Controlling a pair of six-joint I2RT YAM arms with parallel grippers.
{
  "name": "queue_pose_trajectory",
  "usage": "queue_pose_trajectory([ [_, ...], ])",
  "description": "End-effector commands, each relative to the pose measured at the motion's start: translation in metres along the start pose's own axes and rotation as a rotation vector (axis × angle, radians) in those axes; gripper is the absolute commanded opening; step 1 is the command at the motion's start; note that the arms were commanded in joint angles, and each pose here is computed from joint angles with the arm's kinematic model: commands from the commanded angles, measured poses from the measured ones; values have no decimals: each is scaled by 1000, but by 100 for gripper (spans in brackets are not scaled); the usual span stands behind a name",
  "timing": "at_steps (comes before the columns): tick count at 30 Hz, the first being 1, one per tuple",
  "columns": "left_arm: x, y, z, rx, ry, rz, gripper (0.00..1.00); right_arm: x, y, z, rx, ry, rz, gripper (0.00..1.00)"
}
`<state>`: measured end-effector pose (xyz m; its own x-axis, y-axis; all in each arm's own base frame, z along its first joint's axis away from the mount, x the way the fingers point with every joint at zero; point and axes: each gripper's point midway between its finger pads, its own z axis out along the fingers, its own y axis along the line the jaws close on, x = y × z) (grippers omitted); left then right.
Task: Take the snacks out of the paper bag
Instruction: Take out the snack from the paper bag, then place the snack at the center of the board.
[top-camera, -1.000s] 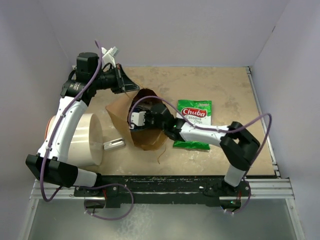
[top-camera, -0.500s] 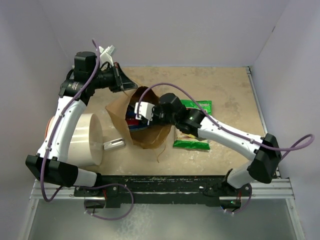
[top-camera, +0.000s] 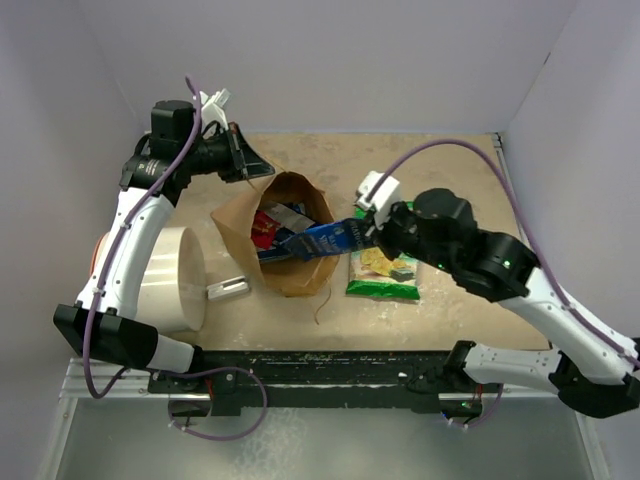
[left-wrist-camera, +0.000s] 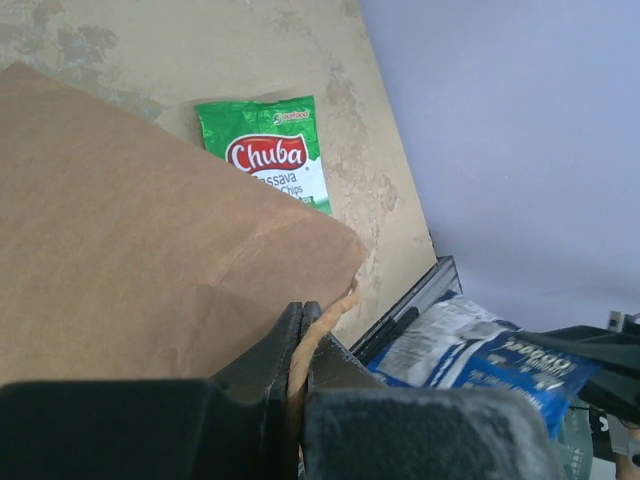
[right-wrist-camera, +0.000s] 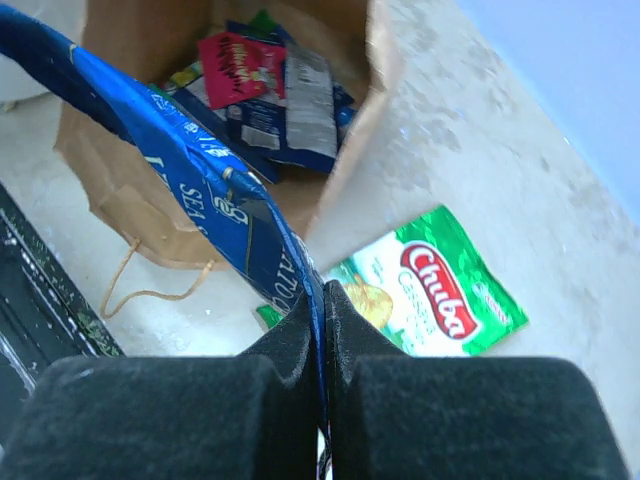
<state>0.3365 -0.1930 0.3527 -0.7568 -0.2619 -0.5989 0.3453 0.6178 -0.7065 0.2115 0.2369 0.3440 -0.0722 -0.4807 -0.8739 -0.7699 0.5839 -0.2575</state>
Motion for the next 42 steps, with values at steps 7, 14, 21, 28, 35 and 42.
queue_pose_trajectory([
  [7, -14, -3, -12, -28, -57, 59, 0, 11, -80, -55, 520, 75, 277, 0],
  [14, -7, 4, -10, -40, -38, 56, 0, 33, -121, -32, 606, 134, 428, 0],
  [21, -5, 5, -11, -44, -35, 66, 0, 51, -128, 24, 570, 142, 680, 0],
  [28, -2, 5, -9, -31, -20, 66, 0, 60, -133, 80, 501, 120, 857, 0],
  [35, 3, 2, -7, 5, -6, 59, 0, 87, -133, 114, 500, 116, 1060, 0],
  [42, 6, -6, -8, 54, -6, 52, 0, 139, -125, 131, 559, 65, 1216, 0],
])
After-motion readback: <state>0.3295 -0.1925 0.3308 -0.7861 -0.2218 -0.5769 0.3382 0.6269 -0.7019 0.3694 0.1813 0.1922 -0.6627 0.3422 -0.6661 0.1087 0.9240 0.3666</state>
